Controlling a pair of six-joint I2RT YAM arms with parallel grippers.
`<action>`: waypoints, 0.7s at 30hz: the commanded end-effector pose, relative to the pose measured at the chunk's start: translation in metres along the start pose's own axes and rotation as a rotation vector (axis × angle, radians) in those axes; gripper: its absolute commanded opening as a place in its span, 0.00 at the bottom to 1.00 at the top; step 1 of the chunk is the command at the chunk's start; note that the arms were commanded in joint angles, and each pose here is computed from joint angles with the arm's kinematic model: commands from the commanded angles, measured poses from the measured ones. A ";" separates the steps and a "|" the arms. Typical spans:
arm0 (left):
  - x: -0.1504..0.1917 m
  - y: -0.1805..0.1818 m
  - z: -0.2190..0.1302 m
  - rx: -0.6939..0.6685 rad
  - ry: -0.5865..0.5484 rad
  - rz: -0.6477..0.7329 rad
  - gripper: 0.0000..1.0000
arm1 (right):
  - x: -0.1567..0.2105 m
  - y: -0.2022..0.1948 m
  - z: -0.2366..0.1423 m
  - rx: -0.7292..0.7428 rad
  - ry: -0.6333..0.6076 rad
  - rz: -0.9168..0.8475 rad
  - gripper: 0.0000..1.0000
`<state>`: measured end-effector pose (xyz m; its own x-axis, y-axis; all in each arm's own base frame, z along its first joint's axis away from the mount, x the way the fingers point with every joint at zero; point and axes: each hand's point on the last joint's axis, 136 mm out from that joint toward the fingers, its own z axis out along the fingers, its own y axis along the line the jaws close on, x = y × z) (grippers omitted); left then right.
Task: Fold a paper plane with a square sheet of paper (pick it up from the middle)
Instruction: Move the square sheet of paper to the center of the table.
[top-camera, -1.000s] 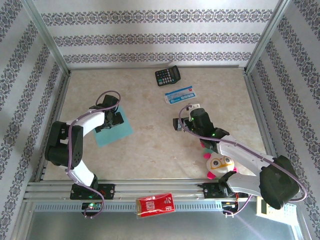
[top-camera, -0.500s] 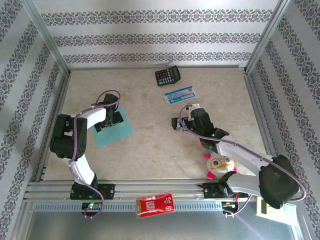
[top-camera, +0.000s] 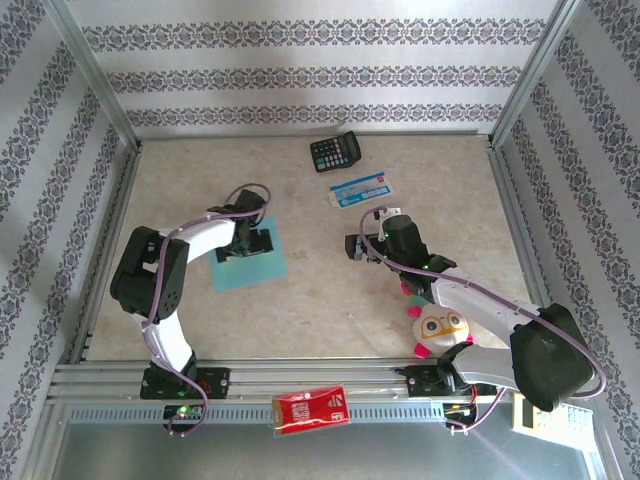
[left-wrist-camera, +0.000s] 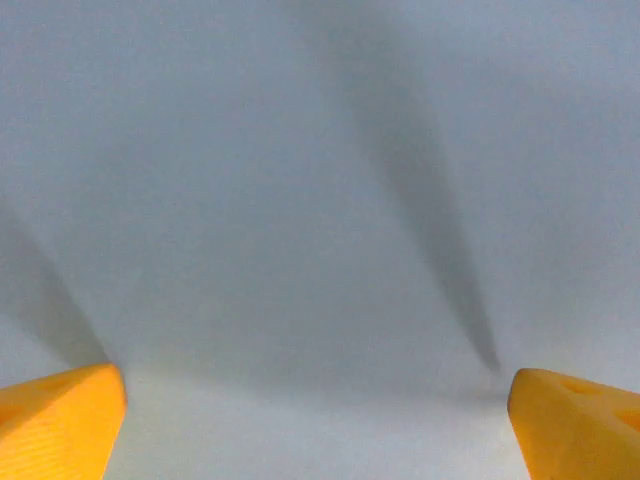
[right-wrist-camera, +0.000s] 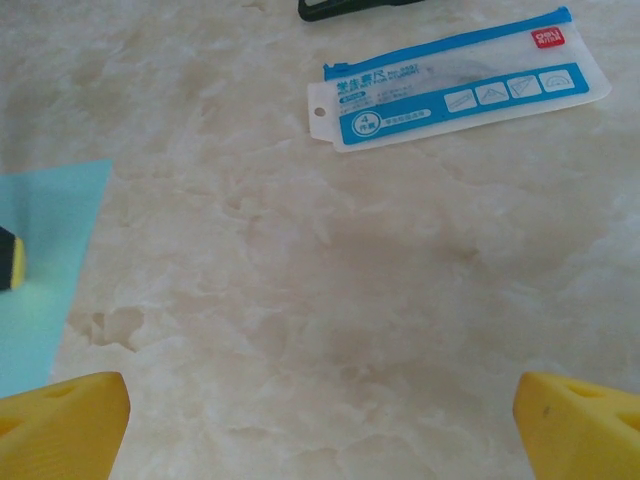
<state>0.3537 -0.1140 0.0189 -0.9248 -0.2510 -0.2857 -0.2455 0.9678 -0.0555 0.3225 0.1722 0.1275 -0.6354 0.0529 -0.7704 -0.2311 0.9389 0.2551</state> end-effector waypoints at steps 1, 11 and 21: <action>0.031 -0.044 -0.002 0.059 0.084 0.141 0.98 | 0.000 -0.006 0.000 -0.003 -0.013 0.046 0.98; 0.020 -0.051 -0.030 0.033 0.010 0.130 1.00 | 0.001 -0.017 0.001 -0.005 -0.009 0.106 0.98; 0.014 -0.054 -0.013 0.000 0.039 0.098 1.00 | 0.002 -0.019 0.003 -0.009 -0.004 0.121 0.98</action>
<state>0.3523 -0.1794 0.0375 -0.9476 -0.1286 -0.2924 -0.1148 0.9913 -0.0639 0.3257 0.1575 0.1183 -0.6594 0.1350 -0.7395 -0.1725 0.9303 0.3236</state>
